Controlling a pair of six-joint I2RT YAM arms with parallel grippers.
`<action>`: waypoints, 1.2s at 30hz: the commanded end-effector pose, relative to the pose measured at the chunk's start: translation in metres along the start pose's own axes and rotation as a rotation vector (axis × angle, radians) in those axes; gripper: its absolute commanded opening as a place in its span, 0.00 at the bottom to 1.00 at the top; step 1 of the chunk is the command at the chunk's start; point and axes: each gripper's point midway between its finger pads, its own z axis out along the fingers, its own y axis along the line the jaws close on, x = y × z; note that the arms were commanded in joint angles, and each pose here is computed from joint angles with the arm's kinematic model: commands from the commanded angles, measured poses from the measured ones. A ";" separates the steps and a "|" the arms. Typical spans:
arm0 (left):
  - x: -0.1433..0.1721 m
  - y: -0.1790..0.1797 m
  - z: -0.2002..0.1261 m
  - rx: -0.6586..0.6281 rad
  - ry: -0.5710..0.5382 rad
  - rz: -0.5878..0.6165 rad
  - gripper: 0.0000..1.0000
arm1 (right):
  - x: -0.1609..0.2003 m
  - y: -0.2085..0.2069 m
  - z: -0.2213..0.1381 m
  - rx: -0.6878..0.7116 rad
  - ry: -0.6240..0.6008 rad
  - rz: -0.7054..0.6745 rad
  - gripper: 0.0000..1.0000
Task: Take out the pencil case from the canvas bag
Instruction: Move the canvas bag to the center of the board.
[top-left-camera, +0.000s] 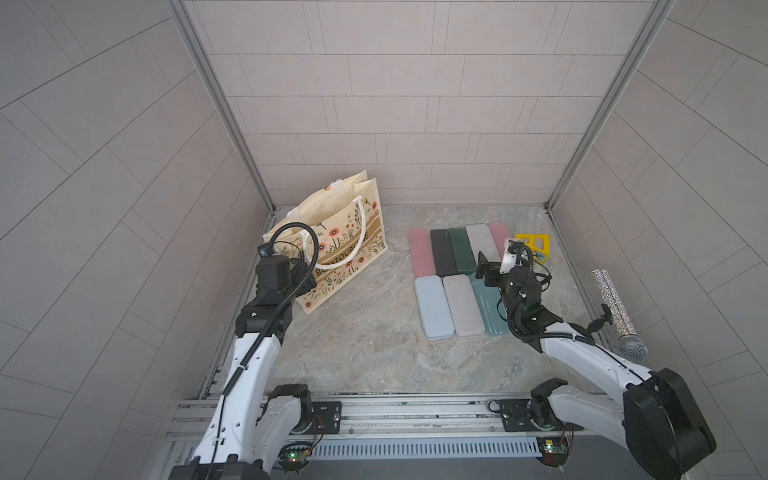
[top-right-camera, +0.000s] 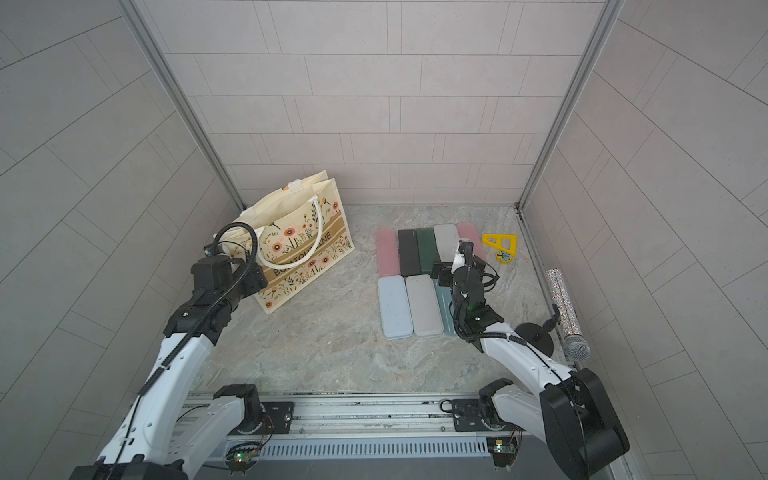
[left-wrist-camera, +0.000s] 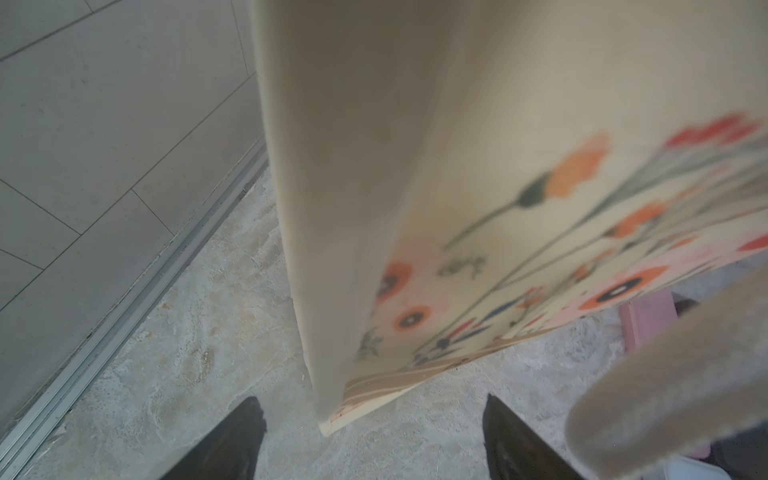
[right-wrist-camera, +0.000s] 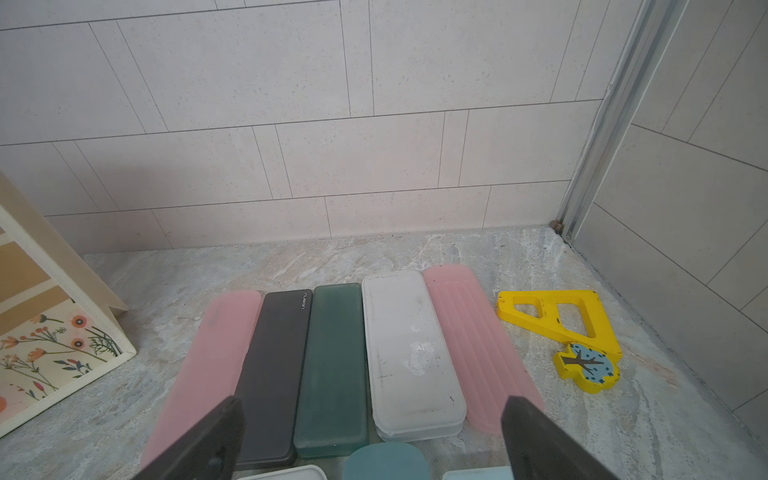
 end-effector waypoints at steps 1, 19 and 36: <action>-0.017 -0.010 0.011 0.059 -0.071 -0.042 0.84 | -0.011 0.007 -0.002 -0.029 -0.036 0.011 1.00; 0.025 -0.199 -0.017 0.769 0.003 0.126 0.84 | -0.007 0.007 -0.002 -0.029 -0.027 0.008 1.00; 0.057 -0.276 -0.067 1.047 0.037 0.233 0.89 | -0.001 -0.002 -0.001 0.006 -0.020 0.032 1.00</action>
